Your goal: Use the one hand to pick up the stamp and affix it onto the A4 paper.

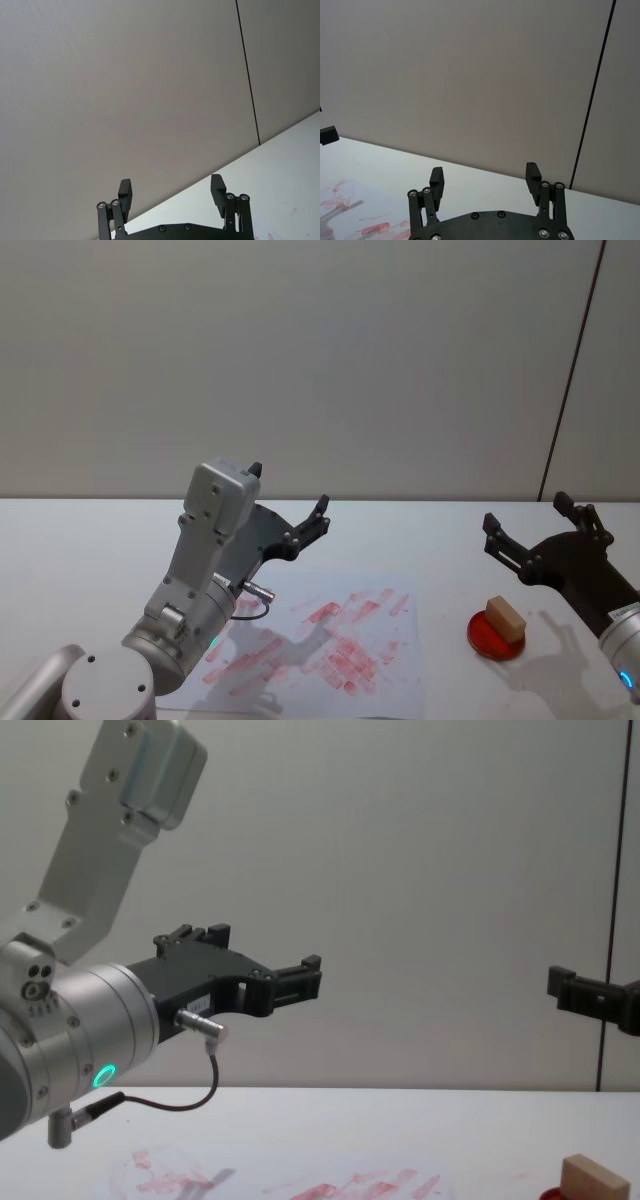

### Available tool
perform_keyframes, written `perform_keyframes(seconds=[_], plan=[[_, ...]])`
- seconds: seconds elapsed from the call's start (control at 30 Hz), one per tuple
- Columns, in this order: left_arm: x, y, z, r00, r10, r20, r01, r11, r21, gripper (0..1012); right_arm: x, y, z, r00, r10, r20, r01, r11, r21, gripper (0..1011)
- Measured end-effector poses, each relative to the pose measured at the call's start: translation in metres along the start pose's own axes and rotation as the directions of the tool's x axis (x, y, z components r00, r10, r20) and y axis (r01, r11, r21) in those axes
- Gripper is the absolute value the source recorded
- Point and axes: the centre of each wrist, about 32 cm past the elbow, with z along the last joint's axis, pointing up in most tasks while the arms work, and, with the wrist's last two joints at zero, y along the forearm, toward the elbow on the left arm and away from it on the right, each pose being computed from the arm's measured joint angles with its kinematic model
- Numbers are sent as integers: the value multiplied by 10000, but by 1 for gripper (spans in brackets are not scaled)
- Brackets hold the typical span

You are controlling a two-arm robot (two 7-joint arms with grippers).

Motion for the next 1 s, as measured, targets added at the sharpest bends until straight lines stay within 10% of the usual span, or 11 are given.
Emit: perform_keyframes(seconds=[1.0], plan=[[0, 0, 0, 10000, 0, 0, 0, 10000, 0, 1002, 19, -2, -23, 9999, 119, 20, -119, 9999, -110, 1001]])
